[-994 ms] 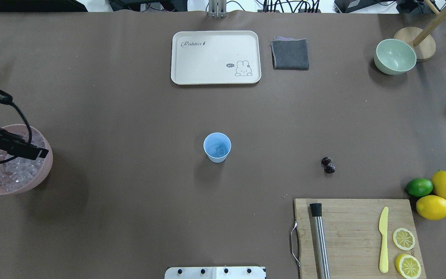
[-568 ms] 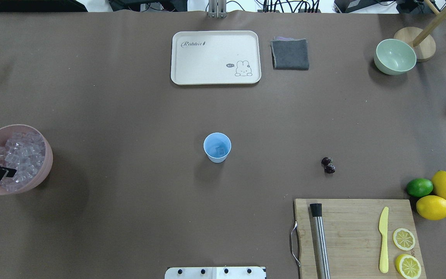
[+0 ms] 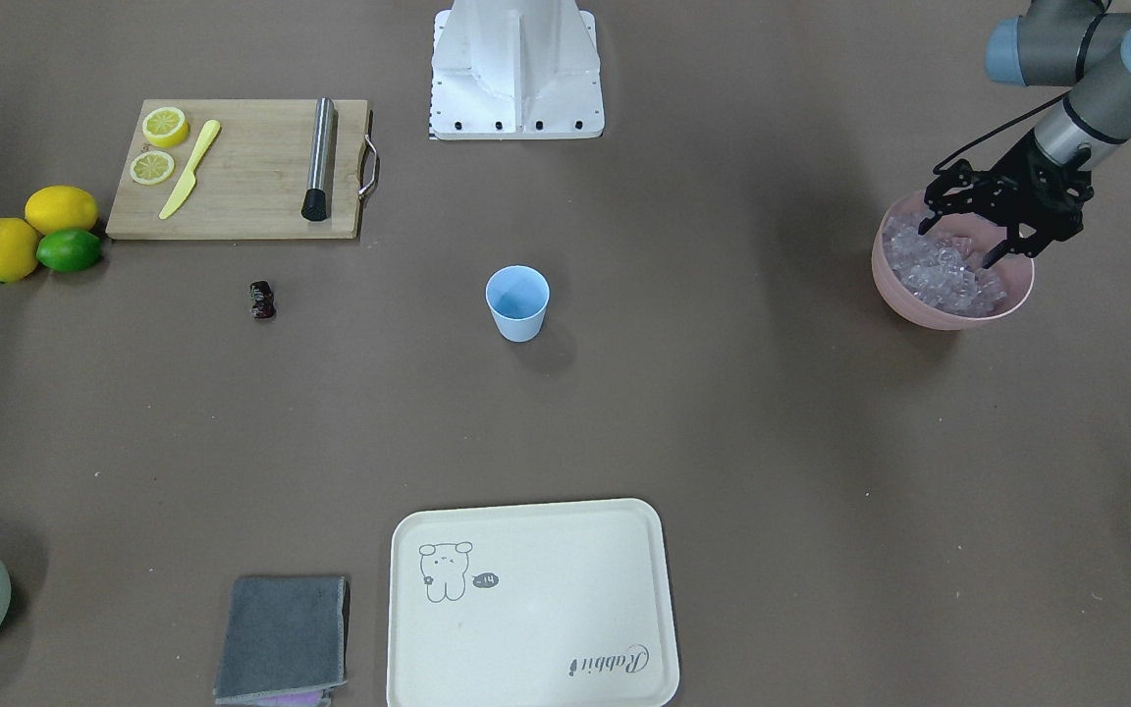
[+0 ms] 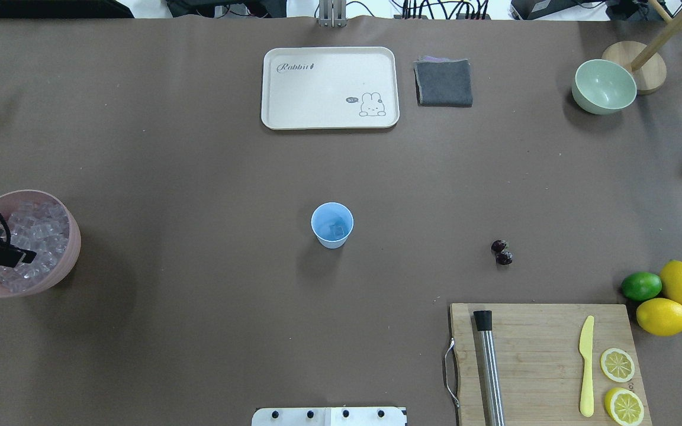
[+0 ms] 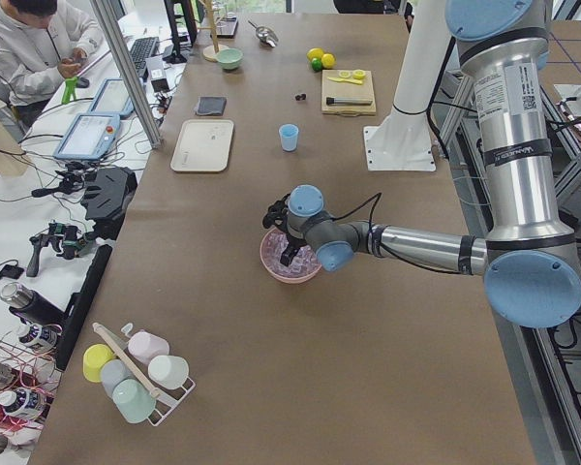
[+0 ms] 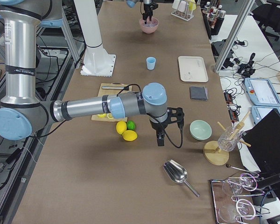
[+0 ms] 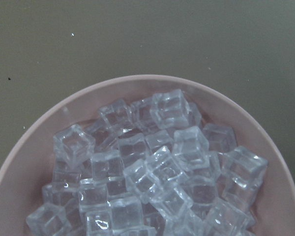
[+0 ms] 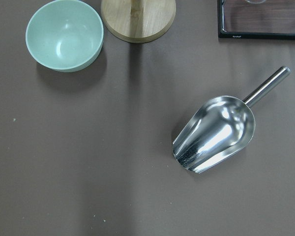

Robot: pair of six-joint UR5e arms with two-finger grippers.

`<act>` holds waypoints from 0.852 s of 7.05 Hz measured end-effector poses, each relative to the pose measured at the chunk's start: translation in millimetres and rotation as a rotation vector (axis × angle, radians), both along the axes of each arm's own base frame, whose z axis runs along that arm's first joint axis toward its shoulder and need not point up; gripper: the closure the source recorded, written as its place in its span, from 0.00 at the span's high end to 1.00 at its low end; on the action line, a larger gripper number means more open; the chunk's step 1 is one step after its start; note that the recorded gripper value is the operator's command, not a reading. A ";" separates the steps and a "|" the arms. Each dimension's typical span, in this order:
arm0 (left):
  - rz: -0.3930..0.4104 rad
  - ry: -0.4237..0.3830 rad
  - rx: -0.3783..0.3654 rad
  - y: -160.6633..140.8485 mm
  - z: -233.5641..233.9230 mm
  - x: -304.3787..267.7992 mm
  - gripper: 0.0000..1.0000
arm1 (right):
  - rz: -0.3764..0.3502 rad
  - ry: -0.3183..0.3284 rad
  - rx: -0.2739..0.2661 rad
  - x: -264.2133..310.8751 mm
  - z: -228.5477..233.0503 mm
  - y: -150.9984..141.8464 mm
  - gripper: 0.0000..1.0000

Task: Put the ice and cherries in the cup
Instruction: 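Lower the left gripper into the ice and grasp another cube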

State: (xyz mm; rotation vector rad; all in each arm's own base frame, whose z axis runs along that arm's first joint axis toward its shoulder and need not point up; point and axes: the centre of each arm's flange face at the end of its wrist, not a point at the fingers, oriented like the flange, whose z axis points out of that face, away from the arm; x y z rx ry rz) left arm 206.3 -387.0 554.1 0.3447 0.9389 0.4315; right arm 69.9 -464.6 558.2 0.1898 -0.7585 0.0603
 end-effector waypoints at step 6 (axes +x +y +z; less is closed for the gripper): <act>0.049 0.011 0.007 1.6 5.5 0.4 0.69 | 0.000 0.000 0.001 -0.1 -0.7 -0.6 1.00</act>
